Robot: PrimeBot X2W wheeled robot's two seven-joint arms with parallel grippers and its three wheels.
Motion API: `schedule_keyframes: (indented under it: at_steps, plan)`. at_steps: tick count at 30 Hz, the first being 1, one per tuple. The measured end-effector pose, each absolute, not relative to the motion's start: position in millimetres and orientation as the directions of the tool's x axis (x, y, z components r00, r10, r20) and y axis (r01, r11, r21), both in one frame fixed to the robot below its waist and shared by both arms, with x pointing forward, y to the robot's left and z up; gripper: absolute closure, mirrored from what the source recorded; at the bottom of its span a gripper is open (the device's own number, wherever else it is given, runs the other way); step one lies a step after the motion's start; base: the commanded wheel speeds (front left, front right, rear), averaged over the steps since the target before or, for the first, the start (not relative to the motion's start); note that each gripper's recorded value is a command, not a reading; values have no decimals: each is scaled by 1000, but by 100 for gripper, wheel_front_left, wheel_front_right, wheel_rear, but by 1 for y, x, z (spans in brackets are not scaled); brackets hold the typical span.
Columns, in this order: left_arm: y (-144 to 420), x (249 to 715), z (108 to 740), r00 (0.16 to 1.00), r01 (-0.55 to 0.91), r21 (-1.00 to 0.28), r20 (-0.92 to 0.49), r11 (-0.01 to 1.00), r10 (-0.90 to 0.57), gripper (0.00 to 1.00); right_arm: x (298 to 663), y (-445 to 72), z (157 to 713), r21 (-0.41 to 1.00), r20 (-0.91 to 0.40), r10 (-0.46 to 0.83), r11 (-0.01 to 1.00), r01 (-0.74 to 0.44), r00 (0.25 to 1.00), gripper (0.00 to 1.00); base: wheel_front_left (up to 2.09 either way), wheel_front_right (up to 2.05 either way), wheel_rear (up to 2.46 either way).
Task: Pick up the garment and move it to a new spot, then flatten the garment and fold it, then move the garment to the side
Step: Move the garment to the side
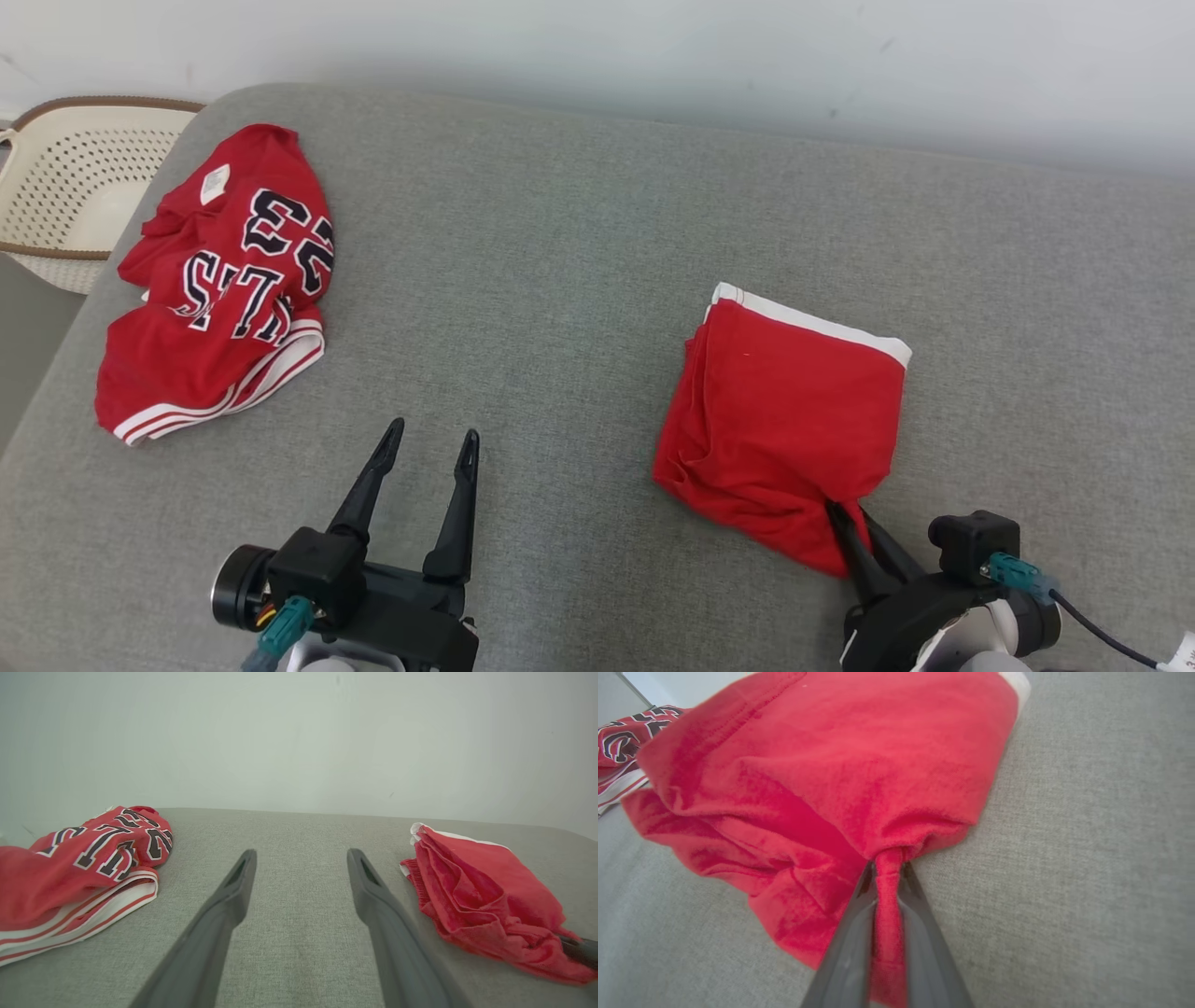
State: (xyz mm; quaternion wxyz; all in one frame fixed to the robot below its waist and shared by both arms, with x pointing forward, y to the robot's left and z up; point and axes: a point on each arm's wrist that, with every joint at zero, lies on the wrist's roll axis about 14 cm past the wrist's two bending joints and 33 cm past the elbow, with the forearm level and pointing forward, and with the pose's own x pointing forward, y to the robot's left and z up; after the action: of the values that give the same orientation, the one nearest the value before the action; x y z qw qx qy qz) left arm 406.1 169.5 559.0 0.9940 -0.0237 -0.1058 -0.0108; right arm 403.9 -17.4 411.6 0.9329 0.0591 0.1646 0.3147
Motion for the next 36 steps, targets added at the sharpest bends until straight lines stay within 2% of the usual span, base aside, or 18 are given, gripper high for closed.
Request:
schedule_keyframes:
  at_steps: [4, 16, 22, 29, 36]
  plan:
    - [162, 411, 560, 976, 50, -48, 216, 998, -38, 0, 408, -29, 413, 209, -259, 580, 814, -542, 772, 100, 0, 0, 0]
    - [107, 441, 575, 940, 218, -62, 282, 974, -193, 0, 406, -120, 403, 37, -319, 432, 895, -444, 844, 100, 0, 0, 0]
    - [69, 460, 583, 896, 335, -47, 325, 941, -303, 0, 416, -187, 409, -70, -323, 295, 940, -333, 899, 100, 0, 0, 0]
    - [30, 482, 575, 851, 447, -29, 322, 894, -415, 0, 454, -261, 428, -184, -283, 130, 965, -187, 950, 100, 0, 0, 0]
    - [-3, 497, 563, 804, 542, -35, 315, 840, -505, 0, 471, -342, 430, -279, -304, -68, 960, -20, 950, 100, 0, 0, 0]
